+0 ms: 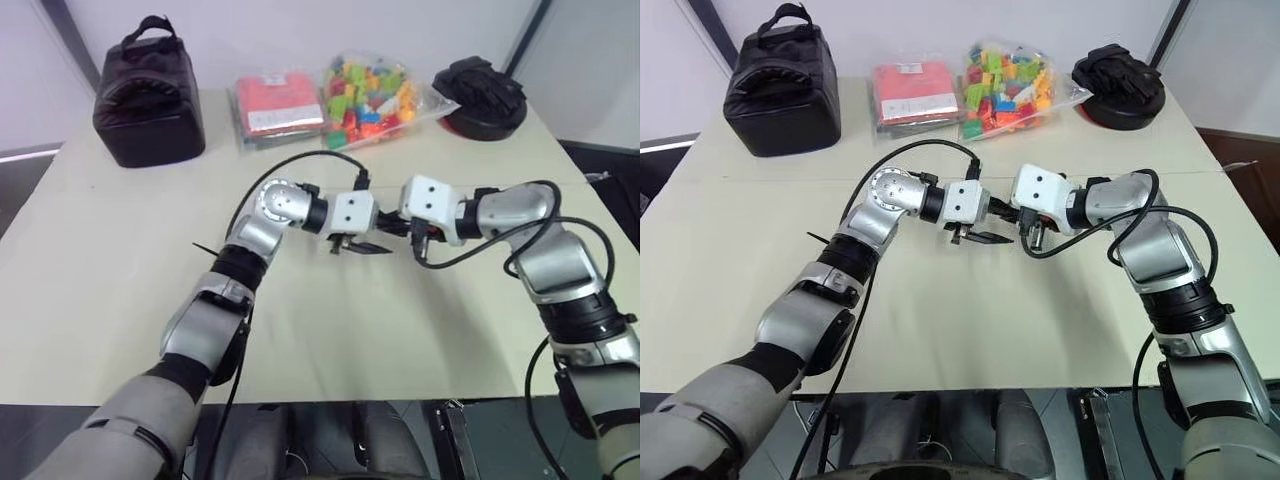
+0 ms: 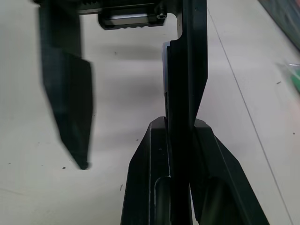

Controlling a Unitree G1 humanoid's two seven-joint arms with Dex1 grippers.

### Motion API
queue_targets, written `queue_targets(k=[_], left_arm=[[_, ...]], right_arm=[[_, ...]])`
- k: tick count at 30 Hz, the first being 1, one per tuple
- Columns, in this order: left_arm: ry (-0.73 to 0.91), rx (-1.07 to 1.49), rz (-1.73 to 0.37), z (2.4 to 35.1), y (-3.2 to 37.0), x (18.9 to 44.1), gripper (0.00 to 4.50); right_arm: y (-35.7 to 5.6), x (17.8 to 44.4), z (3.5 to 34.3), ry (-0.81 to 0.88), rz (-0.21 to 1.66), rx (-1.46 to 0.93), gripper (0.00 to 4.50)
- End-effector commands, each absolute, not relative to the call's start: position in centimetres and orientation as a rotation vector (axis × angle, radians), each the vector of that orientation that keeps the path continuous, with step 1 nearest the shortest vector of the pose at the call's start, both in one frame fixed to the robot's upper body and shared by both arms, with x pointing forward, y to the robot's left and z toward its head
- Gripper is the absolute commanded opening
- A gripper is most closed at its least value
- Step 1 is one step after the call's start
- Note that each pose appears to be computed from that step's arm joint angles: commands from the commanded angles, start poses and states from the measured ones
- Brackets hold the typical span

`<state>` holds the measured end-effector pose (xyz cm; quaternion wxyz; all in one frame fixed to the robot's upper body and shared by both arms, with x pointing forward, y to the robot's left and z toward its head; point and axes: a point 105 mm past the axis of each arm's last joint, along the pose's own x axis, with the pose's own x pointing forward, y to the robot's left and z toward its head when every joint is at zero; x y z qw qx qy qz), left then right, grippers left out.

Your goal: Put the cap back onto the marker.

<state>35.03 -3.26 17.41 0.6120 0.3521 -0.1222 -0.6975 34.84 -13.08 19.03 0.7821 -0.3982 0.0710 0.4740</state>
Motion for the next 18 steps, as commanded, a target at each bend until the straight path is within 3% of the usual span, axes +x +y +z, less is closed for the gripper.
queue_targets(k=[1,10,18], left_arm=[[-0.345,0.86,-1.687,18.0,-5.1,33.5,2.27],[-0.269,0.843,-1.395,18.8,-0.9,38.1,2.27],[-0.23,0.751,-1.25,18.8,3.7,39.4,2.27]], right_arm=[[-12.2,34.4,21.8,0.025,1.014,-0.891,0.0],[-15.0,33.5,19.9,0.123,0.97,-0.87,0.0],[-18.0,32.7,18.5,0.201,0.883,-0.836,0.0]])
